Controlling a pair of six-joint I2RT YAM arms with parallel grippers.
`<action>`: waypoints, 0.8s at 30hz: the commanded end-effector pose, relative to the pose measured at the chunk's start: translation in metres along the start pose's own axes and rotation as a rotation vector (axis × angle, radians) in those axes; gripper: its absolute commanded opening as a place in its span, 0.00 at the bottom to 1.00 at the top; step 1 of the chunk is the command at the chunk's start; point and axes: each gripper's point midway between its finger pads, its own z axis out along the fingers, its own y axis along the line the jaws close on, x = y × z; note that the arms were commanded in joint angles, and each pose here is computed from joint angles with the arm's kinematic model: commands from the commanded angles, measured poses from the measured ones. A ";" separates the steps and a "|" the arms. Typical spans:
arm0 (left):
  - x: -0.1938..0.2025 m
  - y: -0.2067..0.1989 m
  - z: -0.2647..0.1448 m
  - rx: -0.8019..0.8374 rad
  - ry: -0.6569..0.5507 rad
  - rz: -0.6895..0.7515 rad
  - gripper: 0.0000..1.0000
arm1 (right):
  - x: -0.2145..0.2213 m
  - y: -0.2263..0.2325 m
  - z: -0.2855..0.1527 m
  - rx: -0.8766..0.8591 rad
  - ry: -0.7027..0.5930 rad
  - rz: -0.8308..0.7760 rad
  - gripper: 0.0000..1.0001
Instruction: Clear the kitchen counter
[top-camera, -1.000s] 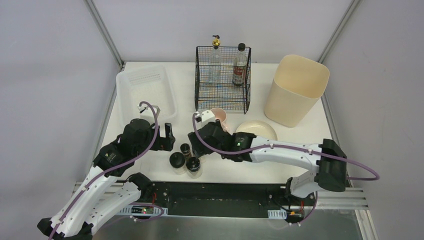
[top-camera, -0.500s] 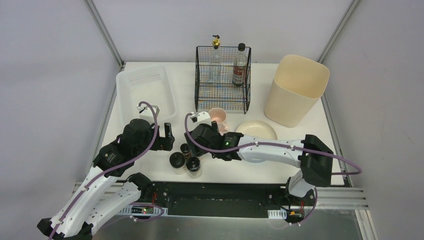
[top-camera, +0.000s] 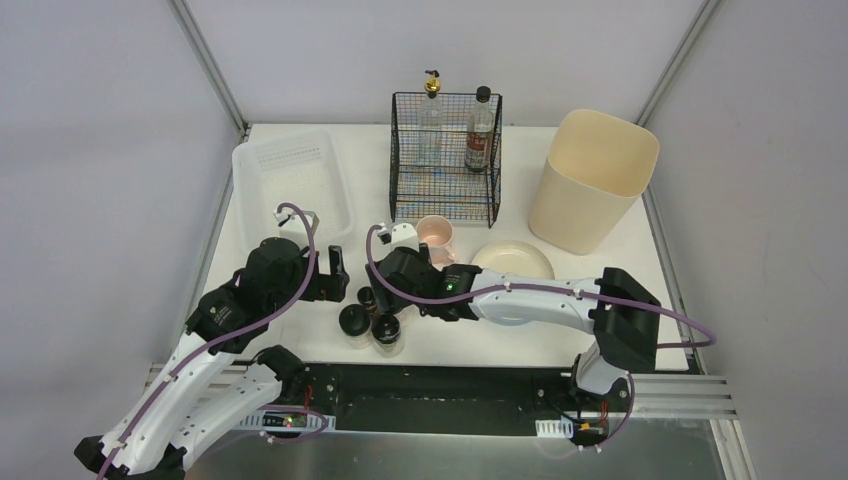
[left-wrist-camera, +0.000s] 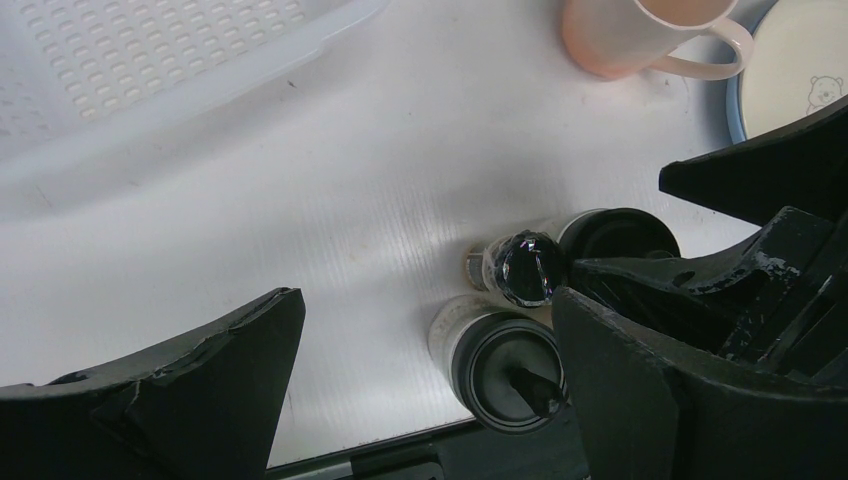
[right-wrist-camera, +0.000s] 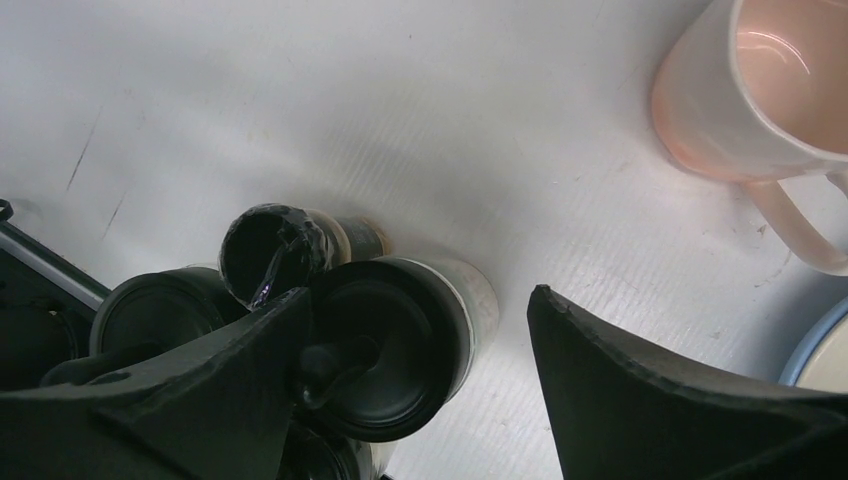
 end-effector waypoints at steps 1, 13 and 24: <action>-0.002 0.003 -0.003 -0.013 -0.009 -0.017 1.00 | 0.007 -0.008 -0.007 0.036 0.022 -0.021 0.82; -0.001 0.003 -0.002 -0.014 -0.006 -0.017 1.00 | 0.011 -0.023 -0.022 0.092 0.011 -0.045 0.80; -0.001 0.003 -0.002 -0.015 -0.004 -0.017 1.00 | 0.004 0.000 -0.035 0.028 -0.037 -0.044 0.81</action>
